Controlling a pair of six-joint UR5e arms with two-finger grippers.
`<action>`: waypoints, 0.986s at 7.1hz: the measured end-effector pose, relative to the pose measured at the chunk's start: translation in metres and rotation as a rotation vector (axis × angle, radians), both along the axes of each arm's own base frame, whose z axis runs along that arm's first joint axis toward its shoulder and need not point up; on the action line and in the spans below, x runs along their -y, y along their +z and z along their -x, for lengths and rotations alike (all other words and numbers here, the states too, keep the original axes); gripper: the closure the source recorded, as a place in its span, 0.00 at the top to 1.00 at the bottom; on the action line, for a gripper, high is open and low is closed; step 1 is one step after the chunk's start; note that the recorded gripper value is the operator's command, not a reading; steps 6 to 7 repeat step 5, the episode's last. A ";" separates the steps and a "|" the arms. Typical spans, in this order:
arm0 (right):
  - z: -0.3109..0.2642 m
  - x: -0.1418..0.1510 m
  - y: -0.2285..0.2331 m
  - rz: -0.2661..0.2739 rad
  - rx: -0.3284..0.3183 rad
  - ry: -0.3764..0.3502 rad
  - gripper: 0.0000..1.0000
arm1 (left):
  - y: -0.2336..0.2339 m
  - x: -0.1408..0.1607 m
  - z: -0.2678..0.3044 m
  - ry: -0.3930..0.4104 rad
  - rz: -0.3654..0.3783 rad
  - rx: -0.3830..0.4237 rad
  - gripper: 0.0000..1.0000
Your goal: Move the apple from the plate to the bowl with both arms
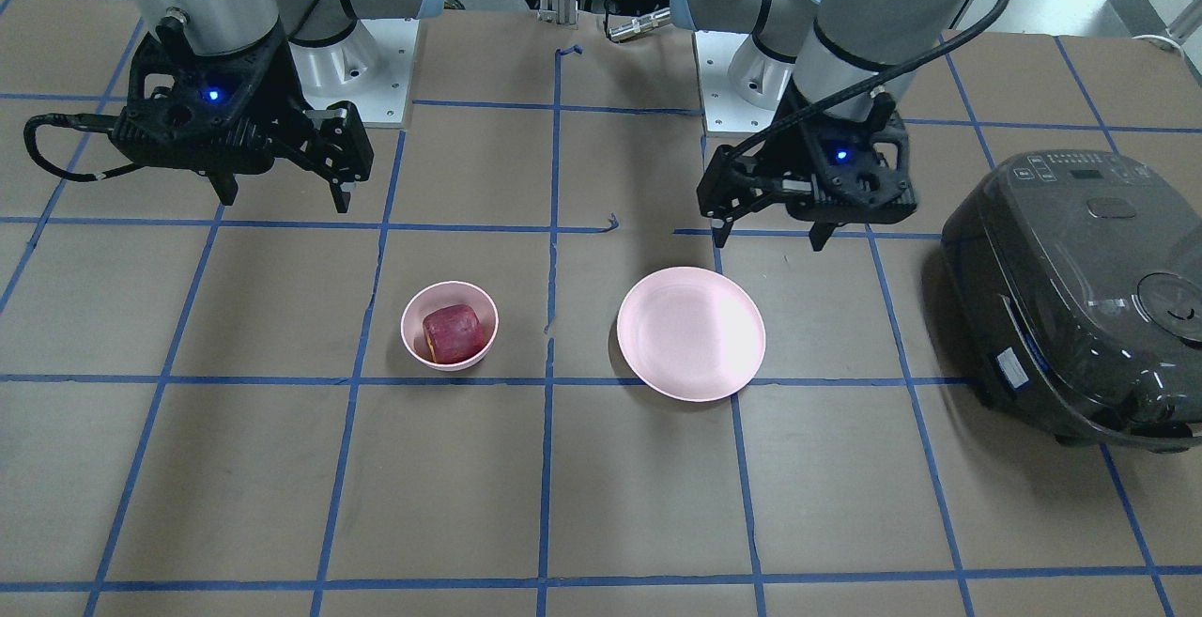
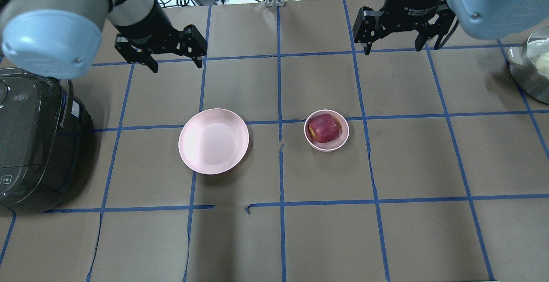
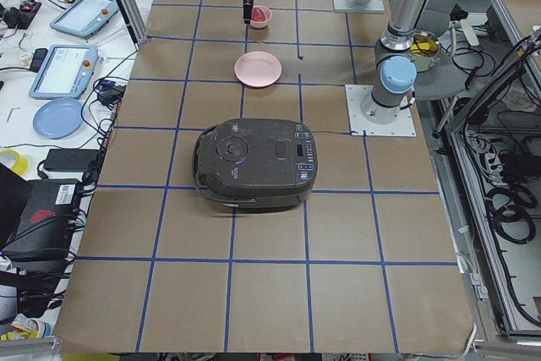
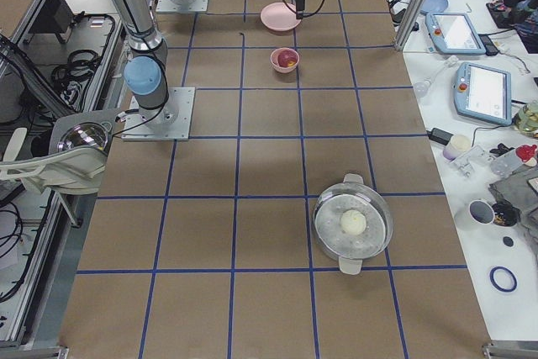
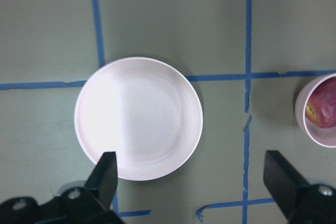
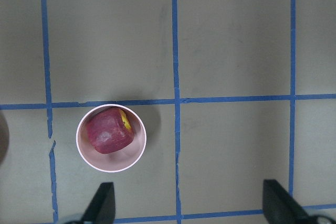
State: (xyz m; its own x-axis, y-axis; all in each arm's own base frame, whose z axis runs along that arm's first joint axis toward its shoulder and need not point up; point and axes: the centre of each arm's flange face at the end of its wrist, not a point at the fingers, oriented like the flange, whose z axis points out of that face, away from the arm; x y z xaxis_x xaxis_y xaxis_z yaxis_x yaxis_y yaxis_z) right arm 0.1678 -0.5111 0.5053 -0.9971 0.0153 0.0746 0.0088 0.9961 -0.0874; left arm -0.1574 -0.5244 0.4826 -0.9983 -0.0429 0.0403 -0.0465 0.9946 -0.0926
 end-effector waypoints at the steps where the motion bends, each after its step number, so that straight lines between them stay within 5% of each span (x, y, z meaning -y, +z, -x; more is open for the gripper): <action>1: -0.001 0.000 0.000 0.000 0.000 0.001 1.00 | 0.012 0.001 -0.010 0.011 -0.009 0.021 1.00; 7: -0.002 -0.001 0.000 0.000 -0.001 0.002 1.00 | 0.019 -0.001 -0.024 0.019 -0.015 0.042 1.00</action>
